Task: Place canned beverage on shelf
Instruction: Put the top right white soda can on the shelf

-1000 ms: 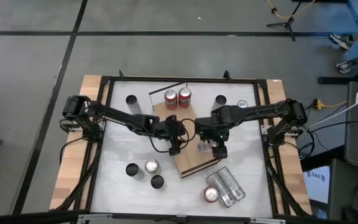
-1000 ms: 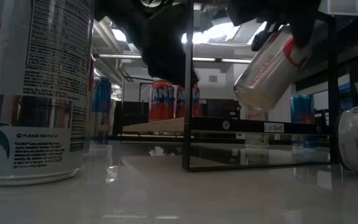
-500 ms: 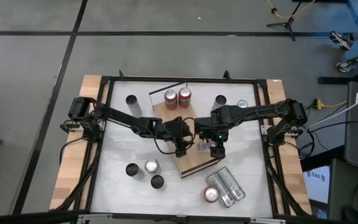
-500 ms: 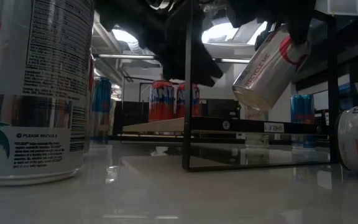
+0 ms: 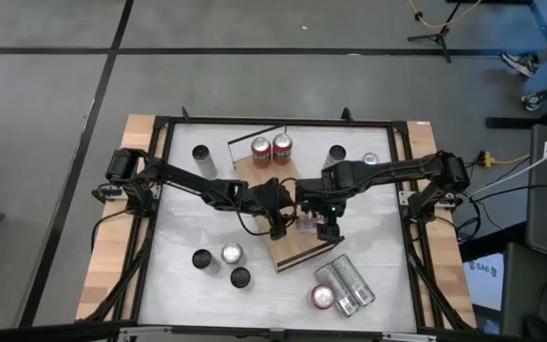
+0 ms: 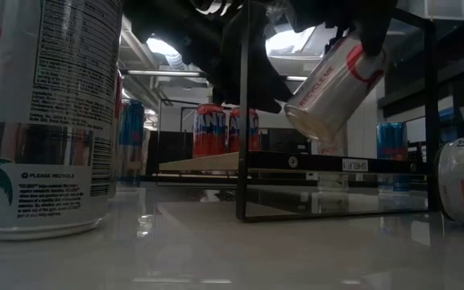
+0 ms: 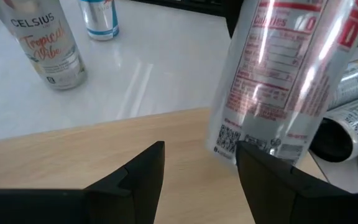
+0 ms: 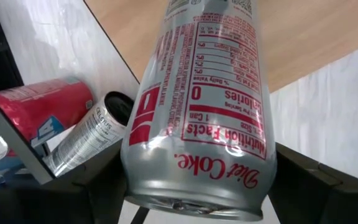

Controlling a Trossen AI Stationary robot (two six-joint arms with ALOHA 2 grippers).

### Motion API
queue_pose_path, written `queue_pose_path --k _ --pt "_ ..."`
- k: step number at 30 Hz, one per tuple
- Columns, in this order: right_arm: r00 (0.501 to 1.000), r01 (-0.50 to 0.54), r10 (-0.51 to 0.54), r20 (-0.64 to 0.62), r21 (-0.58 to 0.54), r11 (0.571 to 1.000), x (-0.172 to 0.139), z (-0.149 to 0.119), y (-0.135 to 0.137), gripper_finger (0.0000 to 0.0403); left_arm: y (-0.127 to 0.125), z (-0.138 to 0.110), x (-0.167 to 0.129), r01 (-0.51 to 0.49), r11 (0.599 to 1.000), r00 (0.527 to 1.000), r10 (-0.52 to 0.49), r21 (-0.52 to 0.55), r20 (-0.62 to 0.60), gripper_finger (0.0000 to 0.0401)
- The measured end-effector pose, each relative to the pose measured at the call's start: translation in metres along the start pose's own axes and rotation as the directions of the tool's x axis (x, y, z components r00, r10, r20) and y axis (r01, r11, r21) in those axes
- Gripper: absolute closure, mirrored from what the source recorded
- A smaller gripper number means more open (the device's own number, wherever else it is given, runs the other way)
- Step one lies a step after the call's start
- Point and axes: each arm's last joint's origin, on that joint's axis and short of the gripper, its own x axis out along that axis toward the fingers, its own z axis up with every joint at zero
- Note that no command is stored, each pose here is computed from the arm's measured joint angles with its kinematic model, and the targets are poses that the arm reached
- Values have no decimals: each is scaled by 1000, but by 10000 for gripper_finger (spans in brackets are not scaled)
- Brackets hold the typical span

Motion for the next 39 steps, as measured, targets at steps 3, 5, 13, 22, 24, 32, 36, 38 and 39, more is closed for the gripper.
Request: queue_pose_path --k 3,5,13,22,24,32,36,38,39 --pt "1000 1 -1 3 18 1000 0 0 0 98 -1 0 0 18 1000 1000 -18 0 -4 209" --pt "1000 3 -3 2 22 1000 0 0 0 98 0 -1 0 22 1000 1000 -22 2 -19 209" --pt "999 22 -22 27 17 1000 0 2 0 98 1 -6 0 13 1000 998 -13 8 -62 209" --pt "994 53 -53 92 6 999 0 8 0 98 1 -8 0 7 1000 996 -6 12 -86 209" --pt "993 62 -62 103 5 998 0 9 0 98 2 -9 0 2 1000 995 0 15 -98 209" --pt "990 58 -57 132 -1 998 -1 11 0 98 2 -11 -1 1 1000 993 2 21 -120 210" --pt "988 60 -58 140 -5 998 -1 12 1 98 2 -13 -1 -3 1000 991 6 24 -136 210" --pt "987 64 -62 151 -7 998 -1 13 1 98 2 -13 -1 -3 1000 990 7 24 -138 210" --pt "985 69 -67 160 -7 998 -1 14 1 98 3 -13 -1 -4 1000 990 8 24 -140 210"
